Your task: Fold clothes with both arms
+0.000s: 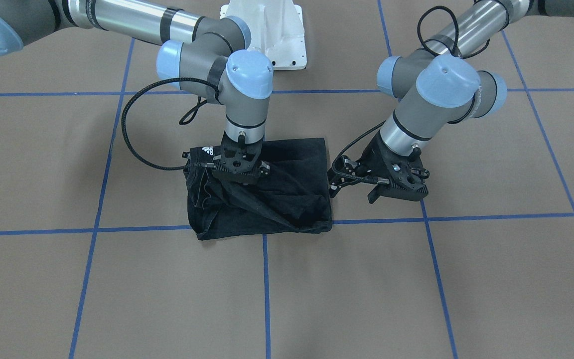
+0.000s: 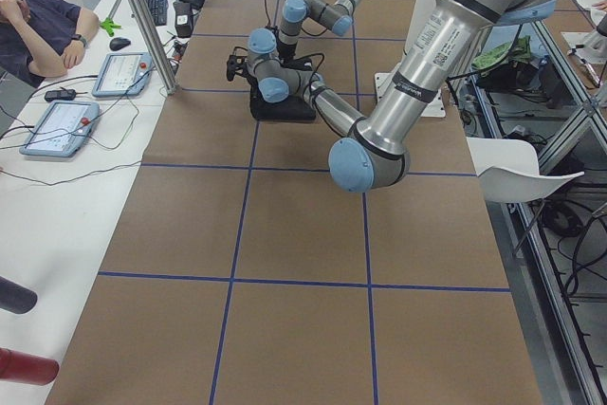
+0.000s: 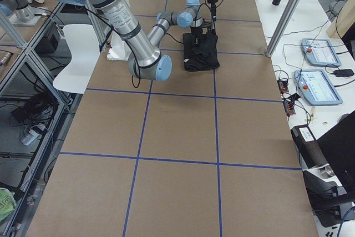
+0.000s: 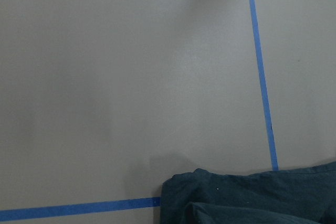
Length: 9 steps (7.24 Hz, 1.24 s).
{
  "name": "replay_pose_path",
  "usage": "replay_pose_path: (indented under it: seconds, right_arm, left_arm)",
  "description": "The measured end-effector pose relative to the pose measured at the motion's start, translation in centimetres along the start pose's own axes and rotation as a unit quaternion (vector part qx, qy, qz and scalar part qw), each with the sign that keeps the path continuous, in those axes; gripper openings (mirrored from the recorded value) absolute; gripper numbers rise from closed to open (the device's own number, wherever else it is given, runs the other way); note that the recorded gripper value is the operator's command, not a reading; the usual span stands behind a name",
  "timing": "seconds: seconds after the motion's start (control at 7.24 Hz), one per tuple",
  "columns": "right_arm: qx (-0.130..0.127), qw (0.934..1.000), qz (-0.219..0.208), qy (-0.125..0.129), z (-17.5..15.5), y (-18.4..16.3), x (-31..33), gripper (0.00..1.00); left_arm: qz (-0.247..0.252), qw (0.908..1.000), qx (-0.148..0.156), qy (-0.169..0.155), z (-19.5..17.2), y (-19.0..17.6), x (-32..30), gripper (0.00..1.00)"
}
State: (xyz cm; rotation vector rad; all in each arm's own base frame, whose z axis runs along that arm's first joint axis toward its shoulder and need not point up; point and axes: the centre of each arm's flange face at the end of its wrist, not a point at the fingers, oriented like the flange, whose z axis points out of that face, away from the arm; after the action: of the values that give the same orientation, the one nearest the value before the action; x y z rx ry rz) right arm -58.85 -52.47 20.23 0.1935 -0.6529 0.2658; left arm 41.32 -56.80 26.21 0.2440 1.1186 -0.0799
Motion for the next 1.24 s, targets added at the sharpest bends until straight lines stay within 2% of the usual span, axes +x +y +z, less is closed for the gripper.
replay_pose_path:
  seconds: [0.28,0.41,0.55,0.69,0.97,1.24]
  right_arm:
    - [0.024,0.9996,-0.011,-0.007,1.6,-7.0,2.6,0.00]
    - [0.022,0.9995,-0.019,-0.009,1.3,-9.6,3.9,0.00]
    - [0.012,0.9995,-0.026,-0.015,0.7,-11.7,5.2,0.58]
    - [-0.002,0.9993,-0.032,-0.022,0.2,-13.2,6.3,0.98]
    - [-0.023,0.9988,-0.032,-0.030,-0.2,-14.5,7.8,0.99]
    - [-0.056,0.9966,-0.051,-0.032,-0.9,-15.5,12.9,0.99]
  left_arm:
    - [0.000,1.0000,-0.001,0.001,-0.1,0.0,0.0,1.00]
    - [0.000,1.0000,-0.002,0.001,0.0,0.1,0.0,1.00]
    - [0.000,1.0000,-0.002,0.001,0.0,0.1,0.0,1.00]
    - [0.000,1.0000,-0.002,0.000,0.0,0.1,-0.1,1.00]
    - [0.010,0.9999,-0.003,-0.008,-0.1,0.0,-1.0,1.00]
    - [0.058,0.9977,0.000,-0.034,-1.6,-0.5,-5.2,1.00]
